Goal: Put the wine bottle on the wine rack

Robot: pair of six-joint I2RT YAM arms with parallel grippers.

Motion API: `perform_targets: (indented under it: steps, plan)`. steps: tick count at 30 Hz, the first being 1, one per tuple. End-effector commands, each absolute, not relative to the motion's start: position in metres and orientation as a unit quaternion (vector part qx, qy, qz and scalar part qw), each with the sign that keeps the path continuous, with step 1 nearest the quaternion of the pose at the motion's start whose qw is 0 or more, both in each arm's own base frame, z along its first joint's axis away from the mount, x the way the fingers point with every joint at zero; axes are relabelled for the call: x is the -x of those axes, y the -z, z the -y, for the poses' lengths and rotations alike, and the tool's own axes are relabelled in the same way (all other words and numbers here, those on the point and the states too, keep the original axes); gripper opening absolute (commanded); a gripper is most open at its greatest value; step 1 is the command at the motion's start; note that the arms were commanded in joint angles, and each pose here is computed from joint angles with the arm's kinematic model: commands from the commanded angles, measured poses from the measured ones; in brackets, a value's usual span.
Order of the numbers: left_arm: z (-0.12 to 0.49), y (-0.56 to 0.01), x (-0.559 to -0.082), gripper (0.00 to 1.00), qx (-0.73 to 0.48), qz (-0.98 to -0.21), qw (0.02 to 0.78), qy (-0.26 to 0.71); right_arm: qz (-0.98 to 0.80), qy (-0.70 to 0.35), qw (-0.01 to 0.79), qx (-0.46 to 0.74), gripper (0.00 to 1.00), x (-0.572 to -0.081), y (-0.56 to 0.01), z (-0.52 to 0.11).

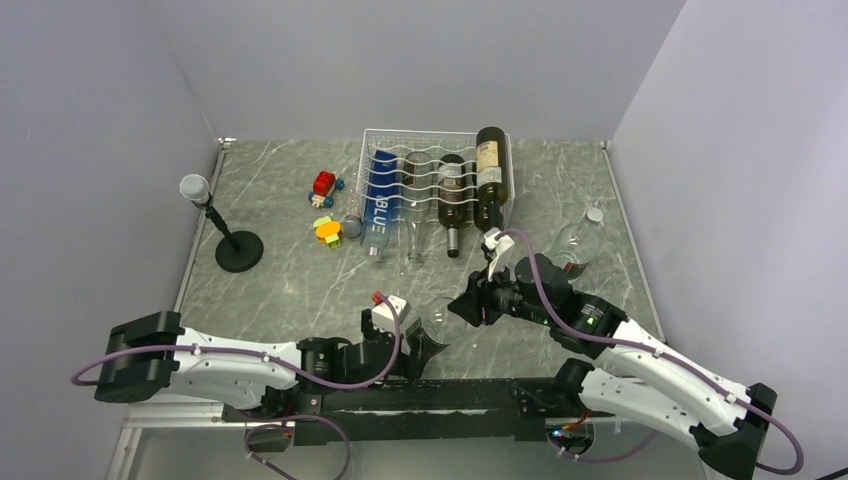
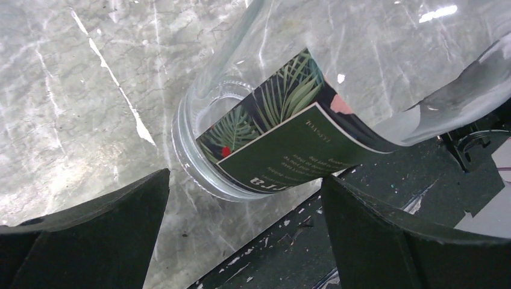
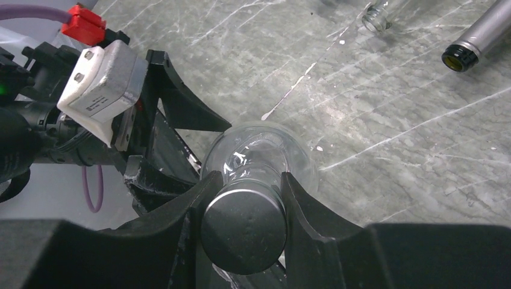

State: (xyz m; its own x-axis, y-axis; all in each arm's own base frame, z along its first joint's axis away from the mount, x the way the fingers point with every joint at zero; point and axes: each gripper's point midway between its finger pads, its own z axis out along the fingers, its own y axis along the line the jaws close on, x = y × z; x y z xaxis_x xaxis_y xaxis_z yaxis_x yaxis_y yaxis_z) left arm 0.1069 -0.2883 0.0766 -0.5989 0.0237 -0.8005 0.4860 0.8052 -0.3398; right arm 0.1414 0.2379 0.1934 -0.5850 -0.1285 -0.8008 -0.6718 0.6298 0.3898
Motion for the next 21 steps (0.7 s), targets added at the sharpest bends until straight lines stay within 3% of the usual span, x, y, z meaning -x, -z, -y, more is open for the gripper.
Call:
perform_targets:
  steps: [1,7,12,16,21]
  plan:
    - [0.305,-0.099,-0.121,0.99,-0.115,-0.837,0.438,0.308,-0.815,-0.413,0.307,0.265,0.0,-0.106,-0.188,-0.249]
    - [0.304,-0.103,-0.132,0.99,-0.113,-0.836,0.445,0.301,-0.835,-0.39,0.282,0.266,0.0,-0.103,-0.187,-0.242]
    - [0.302,-0.102,-0.135,0.99,-0.115,-0.836,0.45,0.293,-0.84,-0.371,0.282,0.278,0.11,-0.103,-0.202,-0.236]
    - [0.301,-0.102,-0.138,0.99,-0.112,-0.835,0.452,0.292,-0.842,-0.369,0.267,0.289,0.02,-0.102,-0.21,-0.24]
    - [0.299,-0.105,-0.145,0.99,-0.099,-0.834,0.458,0.291,-0.861,-0.346,0.225,0.299,0.0,-0.094,-0.194,-0.235]
